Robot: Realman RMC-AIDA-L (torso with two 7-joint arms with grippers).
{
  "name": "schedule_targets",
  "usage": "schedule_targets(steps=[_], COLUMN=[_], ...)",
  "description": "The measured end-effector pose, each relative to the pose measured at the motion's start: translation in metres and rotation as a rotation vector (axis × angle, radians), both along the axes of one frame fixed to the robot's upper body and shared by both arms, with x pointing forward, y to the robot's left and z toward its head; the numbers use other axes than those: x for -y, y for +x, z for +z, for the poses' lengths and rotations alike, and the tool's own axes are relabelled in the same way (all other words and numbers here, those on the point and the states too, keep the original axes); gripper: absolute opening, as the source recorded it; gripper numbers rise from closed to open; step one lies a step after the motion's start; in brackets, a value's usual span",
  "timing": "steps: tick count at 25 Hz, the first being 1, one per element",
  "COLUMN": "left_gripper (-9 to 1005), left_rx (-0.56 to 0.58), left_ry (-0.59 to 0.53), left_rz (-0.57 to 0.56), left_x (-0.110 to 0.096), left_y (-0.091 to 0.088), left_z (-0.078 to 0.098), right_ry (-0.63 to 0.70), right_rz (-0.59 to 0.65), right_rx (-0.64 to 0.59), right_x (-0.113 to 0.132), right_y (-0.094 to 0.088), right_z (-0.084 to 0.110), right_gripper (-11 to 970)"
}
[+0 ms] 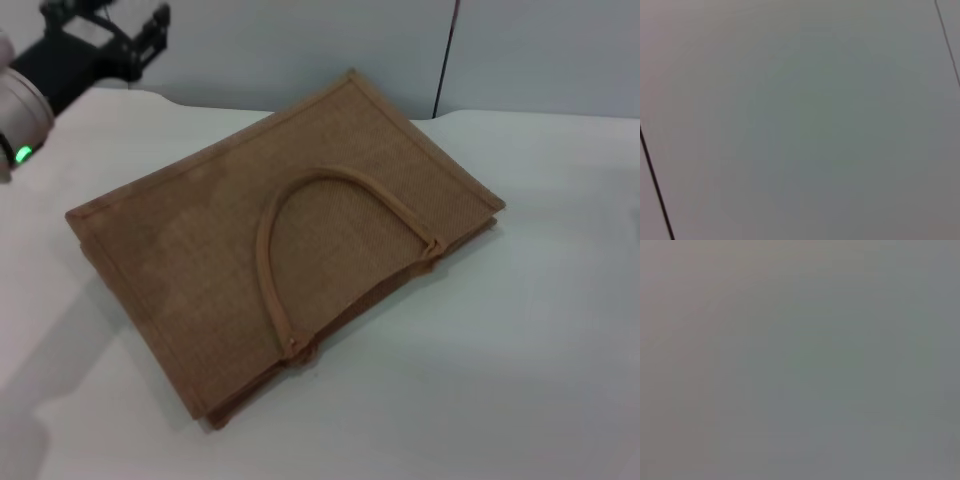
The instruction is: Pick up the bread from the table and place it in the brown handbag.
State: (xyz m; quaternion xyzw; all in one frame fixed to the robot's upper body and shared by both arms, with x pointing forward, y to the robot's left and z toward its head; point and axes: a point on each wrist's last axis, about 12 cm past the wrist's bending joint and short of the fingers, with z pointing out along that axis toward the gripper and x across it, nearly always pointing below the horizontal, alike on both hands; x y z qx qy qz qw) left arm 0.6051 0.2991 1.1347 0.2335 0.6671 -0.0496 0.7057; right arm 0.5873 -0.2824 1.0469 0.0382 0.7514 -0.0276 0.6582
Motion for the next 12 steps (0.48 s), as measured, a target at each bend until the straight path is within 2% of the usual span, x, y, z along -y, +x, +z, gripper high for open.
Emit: schedule_targets(steps=[7, 12], left_gripper=[617, 617], left_rx=[-0.094, -0.142], left_ry=[0.014, 0.024], left_rz=[0.024, 0.053], left_x=[0.008, 0.008], left_y=[0.005, 0.004], left_z=[-0.040, -0.060], right_ry=[0.024, 0.002], right_rz=[-0.003, -0.003], right_rx=[-0.014, -0.033], right_x=[0.008, 0.011], right_y=[-0.005, -0.006], right_z=[-0.014, -0.018], right_gripper=[703, 703])
